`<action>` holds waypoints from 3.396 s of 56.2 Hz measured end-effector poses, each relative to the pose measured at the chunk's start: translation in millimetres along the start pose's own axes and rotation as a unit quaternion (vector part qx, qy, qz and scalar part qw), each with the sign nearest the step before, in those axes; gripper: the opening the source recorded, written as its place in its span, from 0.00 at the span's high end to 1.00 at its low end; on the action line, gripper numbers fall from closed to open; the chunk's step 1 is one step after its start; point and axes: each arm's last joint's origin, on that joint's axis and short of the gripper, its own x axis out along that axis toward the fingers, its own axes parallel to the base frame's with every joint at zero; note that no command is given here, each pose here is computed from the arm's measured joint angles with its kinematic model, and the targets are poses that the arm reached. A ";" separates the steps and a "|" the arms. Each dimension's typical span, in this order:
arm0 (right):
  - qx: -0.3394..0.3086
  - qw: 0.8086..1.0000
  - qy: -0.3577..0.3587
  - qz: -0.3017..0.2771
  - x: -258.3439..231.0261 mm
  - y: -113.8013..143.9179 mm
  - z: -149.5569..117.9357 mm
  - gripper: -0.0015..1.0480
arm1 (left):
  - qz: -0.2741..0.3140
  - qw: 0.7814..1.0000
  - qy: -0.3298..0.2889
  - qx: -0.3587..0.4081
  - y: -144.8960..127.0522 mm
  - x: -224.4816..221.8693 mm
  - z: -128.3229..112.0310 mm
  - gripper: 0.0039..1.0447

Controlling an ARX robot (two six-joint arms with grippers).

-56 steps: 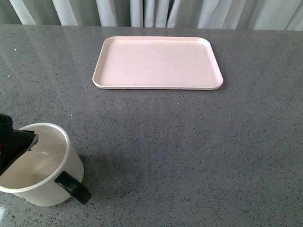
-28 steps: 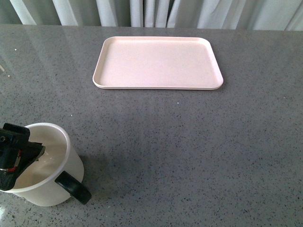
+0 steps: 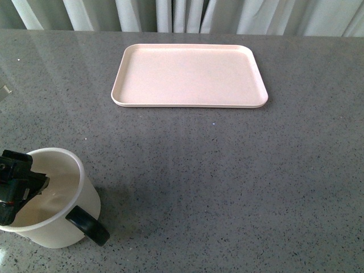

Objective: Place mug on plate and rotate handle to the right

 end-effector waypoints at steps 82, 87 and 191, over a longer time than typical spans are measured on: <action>0.000 1.000 0.000 0.000 0.0 0.0 0.0 0.09 | -0.058 0.996 -0.032 0.053 -154.5 31.6 188.7 0.98; 0.000 1.000 0.000 0.000 0.0 0.0 0.0 0.09 | -0.054 0.997 -0.030 0.044 -162.1 41.6 201.5 0.98; 0.000 1.000 0.000 0.000 0.0 0.0 0.0 0.09 | -0.012 1.000 0.002 -0.005 -149.8 124.2 273.2 0.98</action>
